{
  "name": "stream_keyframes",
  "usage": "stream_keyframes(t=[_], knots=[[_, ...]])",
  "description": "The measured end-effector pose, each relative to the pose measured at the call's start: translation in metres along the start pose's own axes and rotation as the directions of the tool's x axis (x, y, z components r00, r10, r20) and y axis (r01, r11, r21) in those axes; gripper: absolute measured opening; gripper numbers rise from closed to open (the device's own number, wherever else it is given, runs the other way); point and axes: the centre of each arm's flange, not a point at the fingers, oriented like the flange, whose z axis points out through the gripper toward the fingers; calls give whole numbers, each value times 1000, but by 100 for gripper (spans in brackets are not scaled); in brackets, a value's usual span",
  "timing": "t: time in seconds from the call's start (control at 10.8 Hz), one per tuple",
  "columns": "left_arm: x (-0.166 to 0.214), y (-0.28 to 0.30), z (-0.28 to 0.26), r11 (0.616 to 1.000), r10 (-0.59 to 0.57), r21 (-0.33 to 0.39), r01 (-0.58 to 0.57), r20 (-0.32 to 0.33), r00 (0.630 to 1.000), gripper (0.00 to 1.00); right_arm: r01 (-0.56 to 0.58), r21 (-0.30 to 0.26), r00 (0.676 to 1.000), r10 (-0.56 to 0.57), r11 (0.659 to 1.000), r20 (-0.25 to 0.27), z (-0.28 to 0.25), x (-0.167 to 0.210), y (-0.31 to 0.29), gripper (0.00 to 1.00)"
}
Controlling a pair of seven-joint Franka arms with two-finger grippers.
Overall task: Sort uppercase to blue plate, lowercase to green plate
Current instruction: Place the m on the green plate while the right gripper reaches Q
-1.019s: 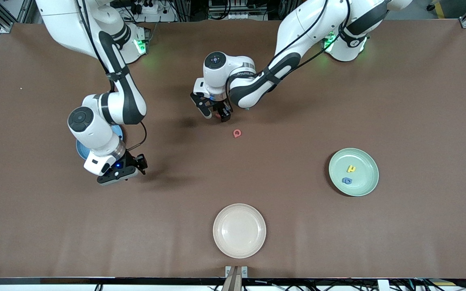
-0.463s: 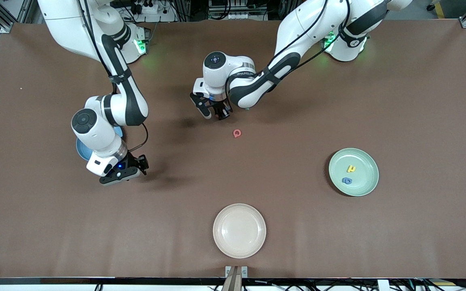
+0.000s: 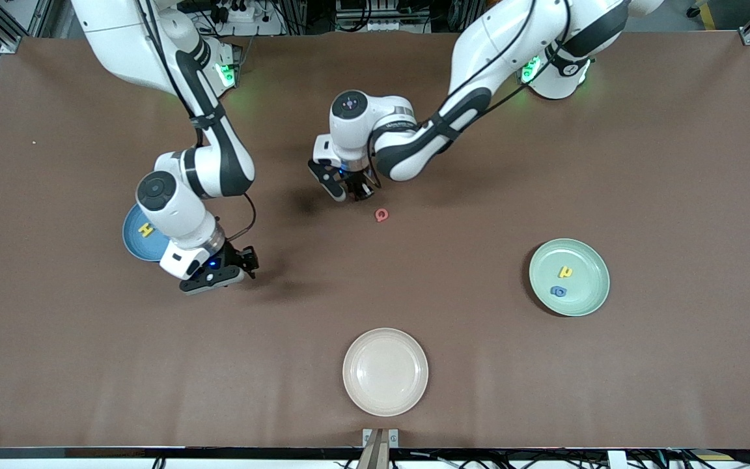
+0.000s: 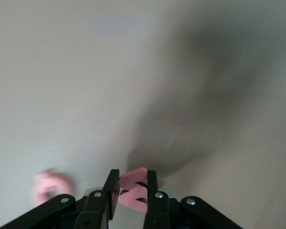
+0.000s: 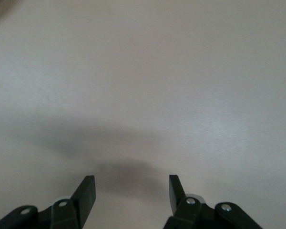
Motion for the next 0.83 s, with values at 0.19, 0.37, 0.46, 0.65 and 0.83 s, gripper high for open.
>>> stream_keyframes(t=[0.19, 0.37, 0.46, 0.65, 0.83], knots=[[12, -80, -68, 994, -105, -7, 106, 57, 993, 27, -54, 12, 999, 54, 998, -1, 0, -1, -23, 71], [1, -196, -130, 991, -127, -31, 131, 97, 987, 27, -124, 28, 992, 124, 992, 3, 2, -3, -51, 70], [-16, -270, -142, 988, -140, -47, 146, 103, 985, 27, -168, 36, 986, 168, 985, 5, 5, -3, -69, 70], [-63, -391, -126, 974, -212, -51, 220, 133, 968, 27, -261, 44, 965, 260, 964, 16, 18, -4, -119, 70], [-103, -459, -99, 950, -303, -21, 312, 181, 936, 27, -356, 40, 934, 356, 933, 23, 37, -8, -178, 70]])
